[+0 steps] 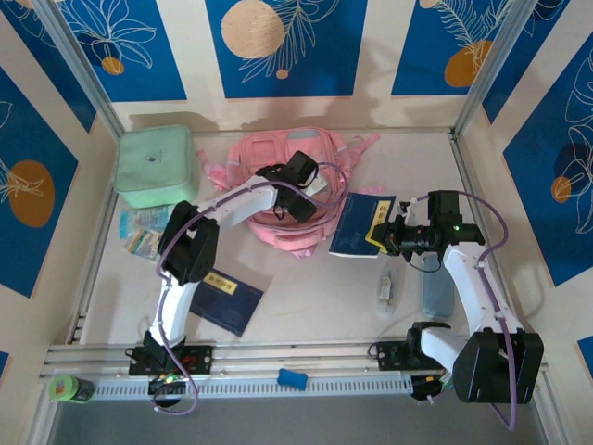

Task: Pack the student bag

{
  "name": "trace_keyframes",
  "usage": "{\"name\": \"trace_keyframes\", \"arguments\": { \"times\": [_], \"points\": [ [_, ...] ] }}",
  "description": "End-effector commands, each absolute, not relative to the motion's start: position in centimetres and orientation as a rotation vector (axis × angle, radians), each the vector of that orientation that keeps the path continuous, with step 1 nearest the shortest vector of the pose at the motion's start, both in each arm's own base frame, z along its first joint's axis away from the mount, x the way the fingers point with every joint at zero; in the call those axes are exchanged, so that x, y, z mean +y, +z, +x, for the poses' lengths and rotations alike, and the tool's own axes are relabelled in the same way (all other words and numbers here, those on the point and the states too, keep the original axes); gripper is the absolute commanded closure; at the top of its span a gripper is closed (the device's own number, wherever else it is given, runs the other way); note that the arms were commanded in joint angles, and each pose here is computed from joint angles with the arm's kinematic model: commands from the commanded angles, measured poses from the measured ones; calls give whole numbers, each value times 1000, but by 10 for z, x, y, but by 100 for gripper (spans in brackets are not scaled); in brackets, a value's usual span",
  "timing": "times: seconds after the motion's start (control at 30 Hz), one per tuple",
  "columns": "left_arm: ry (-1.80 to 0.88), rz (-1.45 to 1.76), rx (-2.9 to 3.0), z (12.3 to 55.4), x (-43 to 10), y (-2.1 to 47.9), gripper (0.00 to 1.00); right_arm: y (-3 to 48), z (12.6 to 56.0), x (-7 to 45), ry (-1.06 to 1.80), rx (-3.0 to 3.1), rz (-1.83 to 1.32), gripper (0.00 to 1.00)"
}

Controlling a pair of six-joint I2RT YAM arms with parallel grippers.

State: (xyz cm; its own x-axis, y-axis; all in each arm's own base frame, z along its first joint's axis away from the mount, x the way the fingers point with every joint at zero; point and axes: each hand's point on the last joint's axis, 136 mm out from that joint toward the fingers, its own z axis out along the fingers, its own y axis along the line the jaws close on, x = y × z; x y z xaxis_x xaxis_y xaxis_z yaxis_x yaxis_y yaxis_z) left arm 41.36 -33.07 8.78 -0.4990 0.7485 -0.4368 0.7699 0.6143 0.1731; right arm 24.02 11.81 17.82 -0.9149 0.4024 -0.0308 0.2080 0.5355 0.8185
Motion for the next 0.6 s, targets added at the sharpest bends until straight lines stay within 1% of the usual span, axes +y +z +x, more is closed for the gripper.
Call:
{"name": "trace_keyframes", "arguments": {
  "times": [0.0, 0.03, 0.07, 0.13, 0.2, 0.3, 0.37, 0.4, 0.57],
  "points": [
    [-77, 1259, 2385, 416, -332, 83, 41, 193, 245, 121, 1375, 2516, 444, 100],
    [-62, 1260, 2385, 418, -332, 80, 42, 192, 245, 121, 1381, 2517, 450, 100],
    [-28, 1246, 2380, 424, -329, 80, 46, 193, 246, 121, 1388, 2513, 453, 100],
    [10, 1217, 2374, 432, -326, 81, 57, 193, 247, 121, 1398, 2505, 453, 100],
    [18, 1206, 2359, 436, -325, 85, 71, 193, 248, 120, 1393, 2503, 451, 100],
    [-6, 1212, 2349, 433, -328, 94, 86, 191, 247, 120, 1406, 2503, 459, 100],
    [-32, 1216, 2345, 428, -330, 104, 97, 192, 247, 121, 1411, 2501, 456, 100],
    [-45, 1213, 2337, 426, -331, 111, 100, 191, 247, 120, 1406, 2501, 455, 100],
    [-61, 1189, 2271, 409, -336, 158, 100, 189, 243, 117, 1378, 2515, 468, 100]
  ]
}}
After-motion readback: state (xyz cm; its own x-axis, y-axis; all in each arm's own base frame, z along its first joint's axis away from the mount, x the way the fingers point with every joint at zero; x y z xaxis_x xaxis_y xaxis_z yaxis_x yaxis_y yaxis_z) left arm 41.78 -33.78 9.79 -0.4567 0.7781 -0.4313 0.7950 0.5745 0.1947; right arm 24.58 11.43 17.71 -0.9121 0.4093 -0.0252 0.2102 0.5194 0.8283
